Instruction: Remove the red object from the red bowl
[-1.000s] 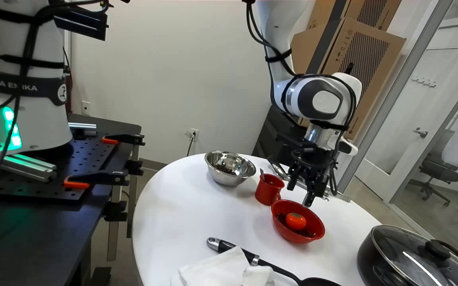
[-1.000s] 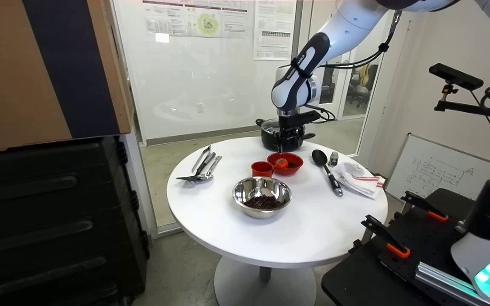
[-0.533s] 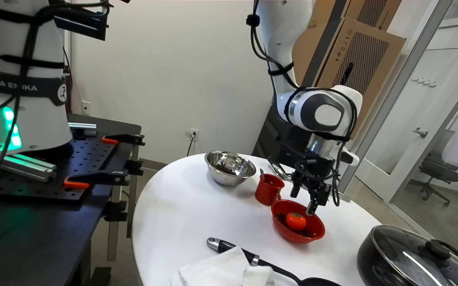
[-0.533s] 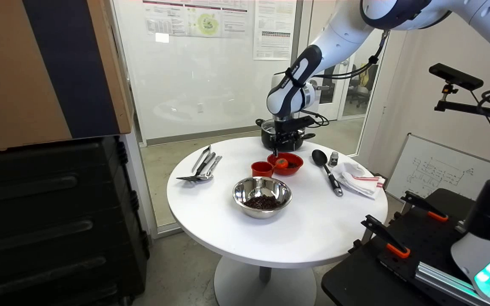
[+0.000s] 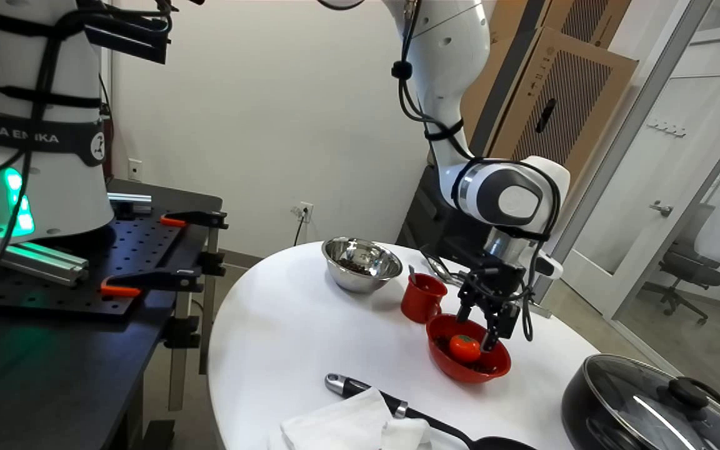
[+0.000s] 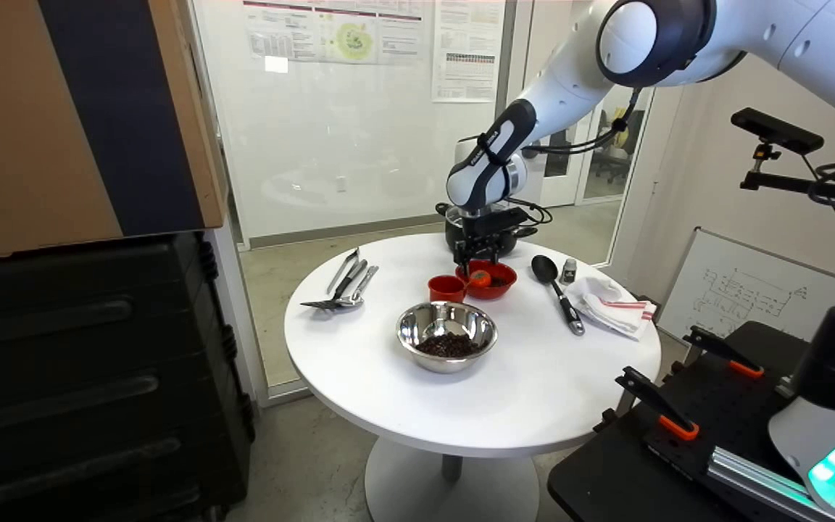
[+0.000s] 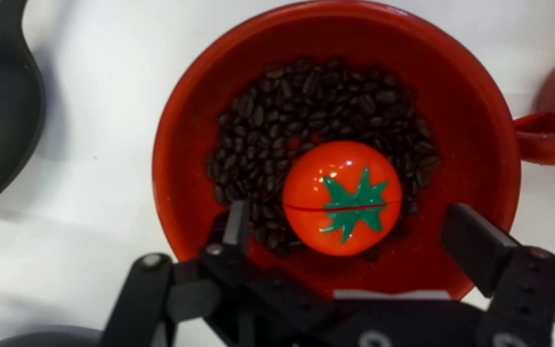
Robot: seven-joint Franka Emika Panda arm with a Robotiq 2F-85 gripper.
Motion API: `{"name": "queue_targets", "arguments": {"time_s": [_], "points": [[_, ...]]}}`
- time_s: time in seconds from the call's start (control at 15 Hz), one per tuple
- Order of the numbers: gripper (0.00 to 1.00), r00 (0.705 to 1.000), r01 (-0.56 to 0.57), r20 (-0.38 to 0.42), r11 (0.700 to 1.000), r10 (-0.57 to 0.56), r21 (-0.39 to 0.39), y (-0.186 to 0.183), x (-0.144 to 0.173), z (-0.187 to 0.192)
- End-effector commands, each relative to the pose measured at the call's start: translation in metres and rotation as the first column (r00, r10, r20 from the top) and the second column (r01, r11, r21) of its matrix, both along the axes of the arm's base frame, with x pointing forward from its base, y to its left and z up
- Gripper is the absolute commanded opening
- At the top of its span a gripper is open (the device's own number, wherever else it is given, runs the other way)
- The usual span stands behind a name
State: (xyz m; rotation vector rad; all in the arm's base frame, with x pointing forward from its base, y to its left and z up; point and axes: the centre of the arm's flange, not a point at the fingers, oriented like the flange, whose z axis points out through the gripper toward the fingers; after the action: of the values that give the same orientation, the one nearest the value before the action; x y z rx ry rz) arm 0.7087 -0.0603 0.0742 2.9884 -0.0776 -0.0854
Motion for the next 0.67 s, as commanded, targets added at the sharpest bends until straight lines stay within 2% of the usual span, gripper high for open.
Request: {"name": "queue_targets", "arguments": {"time_s": [0.0,0.6], "points": [[1.0,1.0,0.023,-0.017,1.0,-0.023,0.002,0.0,0.021,-0.011],[1.0,0.997,0.051,-0.06,0.999,-0.05,0.004,-0.006,0.008,-0.02]]}}
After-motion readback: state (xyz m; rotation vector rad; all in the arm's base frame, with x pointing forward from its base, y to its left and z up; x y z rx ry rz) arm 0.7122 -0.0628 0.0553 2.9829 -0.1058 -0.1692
